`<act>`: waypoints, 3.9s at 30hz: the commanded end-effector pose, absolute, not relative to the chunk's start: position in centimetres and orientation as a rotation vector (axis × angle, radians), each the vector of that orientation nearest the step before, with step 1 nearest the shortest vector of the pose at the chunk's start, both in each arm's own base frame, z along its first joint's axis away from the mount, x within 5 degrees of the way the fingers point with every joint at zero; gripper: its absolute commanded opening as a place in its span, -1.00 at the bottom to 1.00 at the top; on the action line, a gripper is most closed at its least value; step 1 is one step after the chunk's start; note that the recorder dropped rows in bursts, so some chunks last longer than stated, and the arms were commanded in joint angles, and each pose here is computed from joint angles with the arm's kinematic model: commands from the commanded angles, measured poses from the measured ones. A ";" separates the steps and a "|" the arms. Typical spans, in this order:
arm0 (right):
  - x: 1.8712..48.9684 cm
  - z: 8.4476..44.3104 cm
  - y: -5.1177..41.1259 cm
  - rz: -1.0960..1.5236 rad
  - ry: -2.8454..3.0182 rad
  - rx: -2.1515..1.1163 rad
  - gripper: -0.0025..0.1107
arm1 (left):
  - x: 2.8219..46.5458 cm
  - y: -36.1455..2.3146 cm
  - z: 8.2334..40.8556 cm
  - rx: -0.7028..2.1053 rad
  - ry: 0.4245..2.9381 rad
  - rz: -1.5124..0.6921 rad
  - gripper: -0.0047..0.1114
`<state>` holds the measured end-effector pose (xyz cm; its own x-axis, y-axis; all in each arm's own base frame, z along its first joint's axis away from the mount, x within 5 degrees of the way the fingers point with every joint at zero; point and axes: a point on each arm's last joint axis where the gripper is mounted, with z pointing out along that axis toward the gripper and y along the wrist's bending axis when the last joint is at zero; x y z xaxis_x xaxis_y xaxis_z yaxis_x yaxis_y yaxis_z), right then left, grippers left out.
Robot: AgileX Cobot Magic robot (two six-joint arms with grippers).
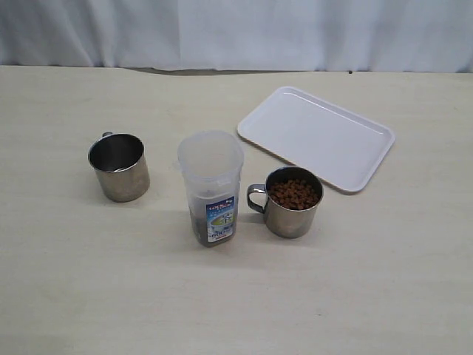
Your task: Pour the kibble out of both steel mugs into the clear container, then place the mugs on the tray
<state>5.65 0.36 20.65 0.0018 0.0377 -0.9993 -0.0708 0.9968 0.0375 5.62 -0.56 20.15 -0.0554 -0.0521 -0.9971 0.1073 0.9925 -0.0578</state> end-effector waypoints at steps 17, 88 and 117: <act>5.6 20.6 0.4 0.081 1.562 -0.034 -0.87 | 5.6 -0.6 20.2 0.036 1.611 -0.137 -0.92; 17.6 10.9 7.2 0.757 2.115 -0.515 -0.69 | 5.6 -0.6 20.2 0.035 1.609 -0.138 -0.92; 18.3 11.2 13.6 0.484 2.162 -0.638 0.29 | 5.6 -0.6 20.2 0.035 1.609 -0.138 -0.92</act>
